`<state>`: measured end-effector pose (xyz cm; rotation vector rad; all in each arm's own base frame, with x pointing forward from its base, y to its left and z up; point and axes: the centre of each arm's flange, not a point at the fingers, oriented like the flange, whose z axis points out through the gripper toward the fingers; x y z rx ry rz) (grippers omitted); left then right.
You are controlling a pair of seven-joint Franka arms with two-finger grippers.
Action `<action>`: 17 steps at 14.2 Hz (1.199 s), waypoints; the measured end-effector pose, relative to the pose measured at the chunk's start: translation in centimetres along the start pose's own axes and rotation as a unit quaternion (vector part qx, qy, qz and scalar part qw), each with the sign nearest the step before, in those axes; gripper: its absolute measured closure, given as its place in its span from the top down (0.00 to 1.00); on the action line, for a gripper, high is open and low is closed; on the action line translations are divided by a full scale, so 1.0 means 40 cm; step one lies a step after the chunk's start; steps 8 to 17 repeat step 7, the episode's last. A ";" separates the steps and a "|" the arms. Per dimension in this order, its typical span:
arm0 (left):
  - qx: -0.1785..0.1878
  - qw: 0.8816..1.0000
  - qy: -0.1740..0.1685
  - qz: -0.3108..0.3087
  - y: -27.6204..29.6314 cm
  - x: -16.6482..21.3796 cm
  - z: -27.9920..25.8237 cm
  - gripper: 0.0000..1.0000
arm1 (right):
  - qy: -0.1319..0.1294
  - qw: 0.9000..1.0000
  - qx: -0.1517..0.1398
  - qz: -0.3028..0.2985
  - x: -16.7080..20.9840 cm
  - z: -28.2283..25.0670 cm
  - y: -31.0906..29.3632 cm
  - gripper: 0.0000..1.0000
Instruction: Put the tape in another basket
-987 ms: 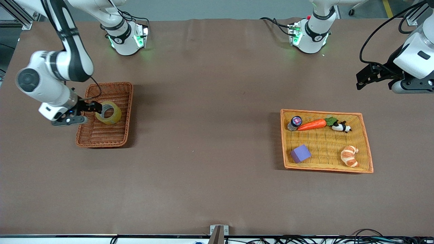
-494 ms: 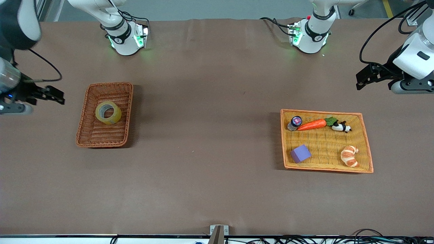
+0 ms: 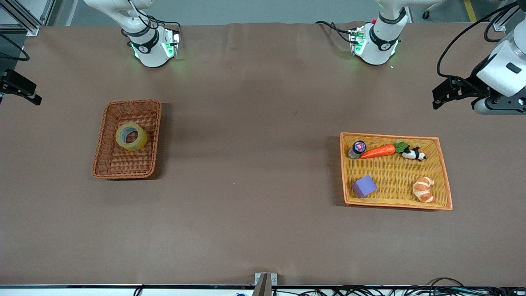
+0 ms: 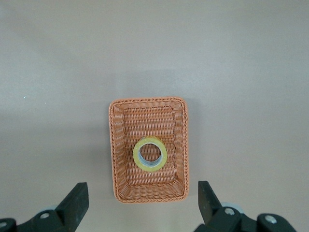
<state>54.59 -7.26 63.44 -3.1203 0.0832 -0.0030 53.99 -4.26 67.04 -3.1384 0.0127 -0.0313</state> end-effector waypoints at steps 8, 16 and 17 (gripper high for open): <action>-0.002 1.000 0.008 0.001 -0.001 0.022 -0.012 1.00 | -0.022 1.000 0.007 0.017 0.012 0.033 -0.011 1.00; -0.002 1.000 0.008 0.001 -0.001 0.022 -0.012 1.00 | -0.022 1.000 0.007 0.017 0.012 0.033 -0.011 1.00; -0.002 1.000 0.008 0.001 -0.001 0.022 -0.012 1.00 | -0.022 1.000 0.007 0.017 0.012 0.033 -0.011 1.00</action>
